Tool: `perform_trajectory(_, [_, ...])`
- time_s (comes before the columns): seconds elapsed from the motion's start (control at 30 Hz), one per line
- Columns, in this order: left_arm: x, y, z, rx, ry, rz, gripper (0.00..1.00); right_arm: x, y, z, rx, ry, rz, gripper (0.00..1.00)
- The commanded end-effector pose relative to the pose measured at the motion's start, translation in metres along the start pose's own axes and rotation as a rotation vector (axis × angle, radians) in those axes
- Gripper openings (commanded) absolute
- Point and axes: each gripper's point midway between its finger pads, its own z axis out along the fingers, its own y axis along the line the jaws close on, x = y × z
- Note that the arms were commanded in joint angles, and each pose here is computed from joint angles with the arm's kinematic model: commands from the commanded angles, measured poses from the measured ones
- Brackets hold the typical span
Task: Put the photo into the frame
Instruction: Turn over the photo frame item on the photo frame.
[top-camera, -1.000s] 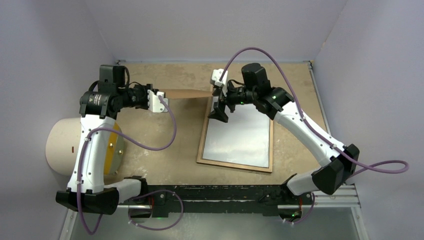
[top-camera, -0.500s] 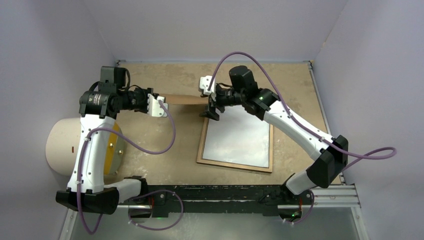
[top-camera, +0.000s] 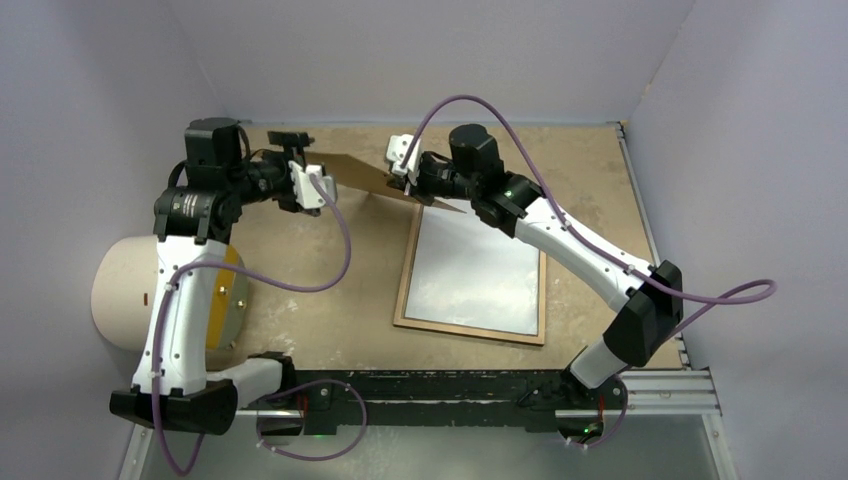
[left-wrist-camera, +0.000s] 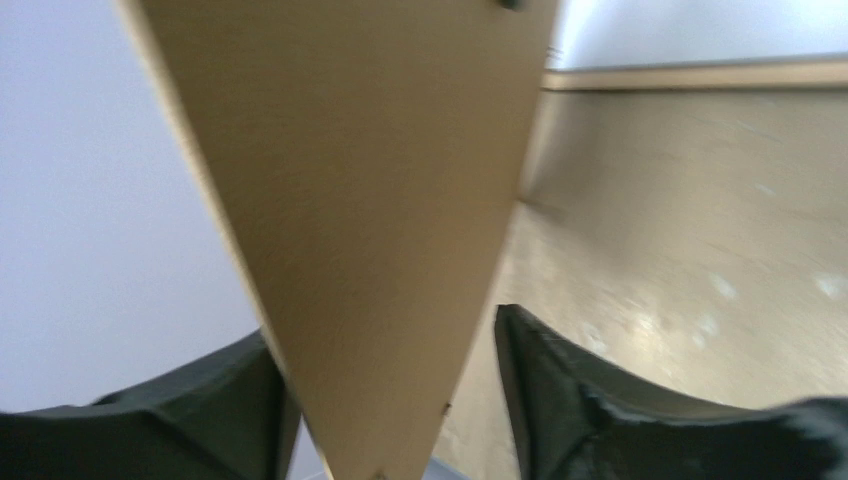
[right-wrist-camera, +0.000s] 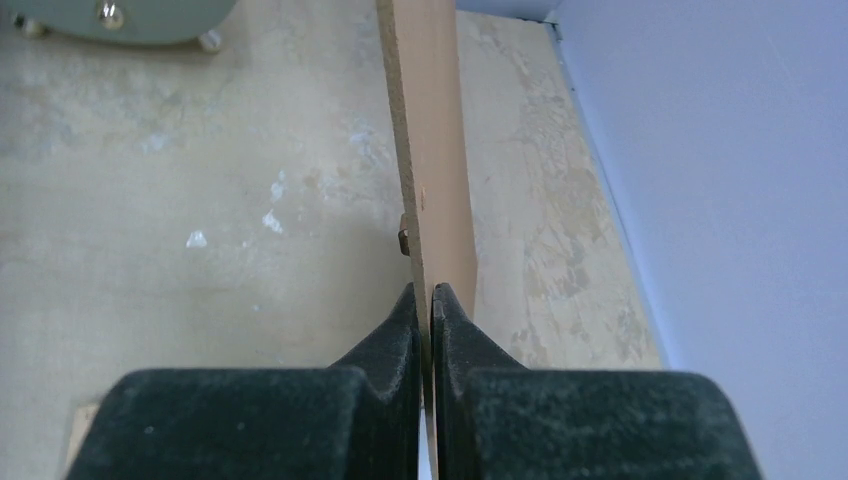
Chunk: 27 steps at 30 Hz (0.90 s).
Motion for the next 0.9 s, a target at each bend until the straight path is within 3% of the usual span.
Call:
perform_trajectory(0.0, [-0.039, 0.083, -0.028, -0.389, -0.122, -0.086, 0.85, -0.020, -0.010, -0.004, 0.094, -0.087, 0.174, 0.00])
perform_trajectory(0.17, [-0.032, 0.140, -0.049, -0.631, -0.098, -0.255, 0.89, -0.048, -0.043, -0.019, 0.213, -0.230, 0.332, 0.00])
perform_trajectory(0.3, [-0.015, 0.153, -0.050, -0.679, -0.037, -0.356, 0.91, -0.050, -0.071, -0.030, 0.208, -0.305, 0.592, 0.00])
perform_trajectory(0.4, [-0.001, 0.144, -0.040, -0.649, 0.001, -0.405, 0.92, -0.038, -0.088, -0.039, 0.200, -0.346, 0.772, 0.00])
perform_trajectory(0.67, [0.057, 0.116, -0.018, -0.590, 0.152, -0.552, 0.92, -0.009, -0.109, -0.061, 0.186, -0.375, 1.027, 0.00])
perform_trajectory(0.87, [0.116, 0.059, 0.014, -0.441, 0.271, -0.701, 0.94, 0.023, -0.118, -0.101, 0.150, -0.432, 1.314, 0.00])
